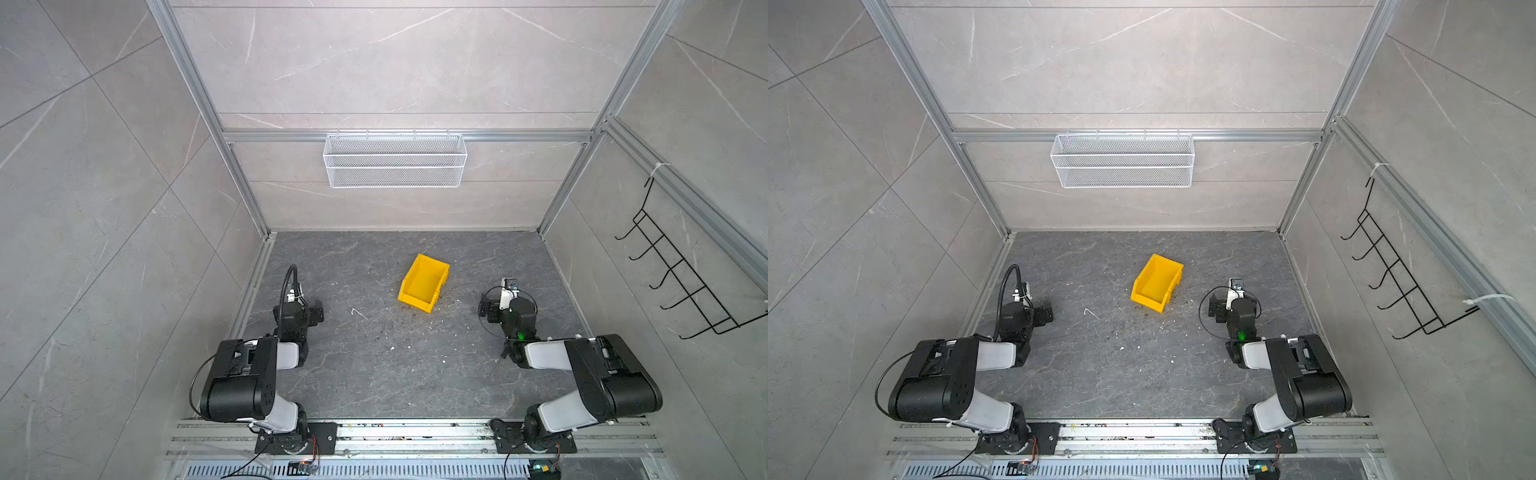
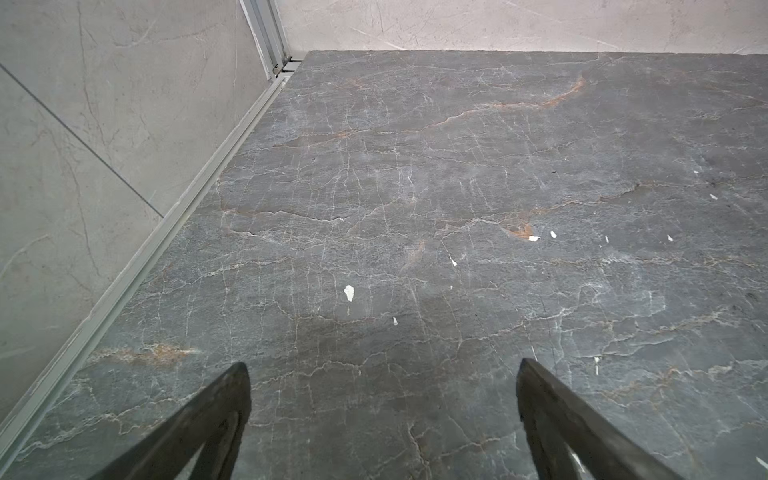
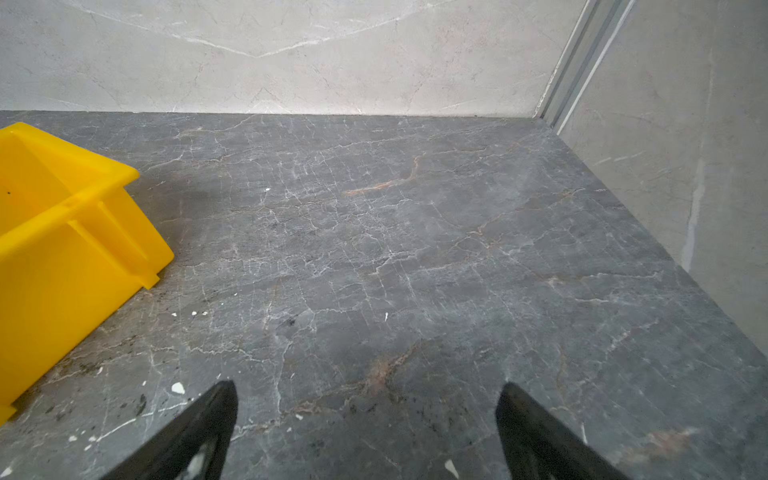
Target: Put the screwdriver in the bin
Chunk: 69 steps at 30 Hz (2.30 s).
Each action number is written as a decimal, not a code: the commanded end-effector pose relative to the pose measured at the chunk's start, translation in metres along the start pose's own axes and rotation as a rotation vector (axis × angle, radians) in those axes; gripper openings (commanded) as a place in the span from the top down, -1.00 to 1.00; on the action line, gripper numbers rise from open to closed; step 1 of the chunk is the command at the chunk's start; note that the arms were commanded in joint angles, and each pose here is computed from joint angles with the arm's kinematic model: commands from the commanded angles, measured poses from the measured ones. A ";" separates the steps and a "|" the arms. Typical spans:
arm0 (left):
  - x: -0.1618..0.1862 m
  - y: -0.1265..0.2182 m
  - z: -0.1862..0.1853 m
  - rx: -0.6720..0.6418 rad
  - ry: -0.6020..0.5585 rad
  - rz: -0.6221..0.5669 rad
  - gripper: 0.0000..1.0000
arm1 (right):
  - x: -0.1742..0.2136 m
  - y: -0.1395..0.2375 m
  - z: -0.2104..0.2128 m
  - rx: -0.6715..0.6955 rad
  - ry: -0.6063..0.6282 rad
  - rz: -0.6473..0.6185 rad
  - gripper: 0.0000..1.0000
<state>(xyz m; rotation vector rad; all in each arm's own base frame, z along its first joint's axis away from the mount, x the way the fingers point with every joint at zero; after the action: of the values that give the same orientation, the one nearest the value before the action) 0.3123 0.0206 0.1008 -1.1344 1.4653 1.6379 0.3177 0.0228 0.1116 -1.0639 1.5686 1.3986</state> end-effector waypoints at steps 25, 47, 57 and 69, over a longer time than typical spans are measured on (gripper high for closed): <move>-0.013 -0.002 -0.001 0.016 0.023 -0.046 -1.00 | -0.007 -0.002 0.000 -0.007 0.014 -0.019 -0.98; -0.058 0.063 -0.057 0.138 -0.240 -0.179 -1.00 | -0.046 0.057 -0.025 0.130 -0.198 0.015 -0.98; -0.055 0.118 -0.165 0.601 -0.485 -0.190 -1.00 | -0.049 0.119 -0.041 0.215 -0.358 0.173 -0.98; -0.029 0.191 -0.254 1.154 -0.662 -0.148 -1.00 | -0.041 0.151 -0.041 0.201 -0.424 0.304 -0.98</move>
<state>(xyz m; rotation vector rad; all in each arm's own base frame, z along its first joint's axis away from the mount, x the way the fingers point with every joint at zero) 0.2092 -0.2392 0.1953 -0.1153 1.4318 0.8023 0.2027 -0.0074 0.2086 -0.4750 1.5607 1.4616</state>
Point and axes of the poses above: each gripper's point midway between its finger pads, its own y axis back along the fingers, its own z axis along the line the jaws close on, x = y × z, the point moved 7 cm from there along y, back along the fingers, and after that the axes turned 4 degrees about y, right-handed, at the moved point
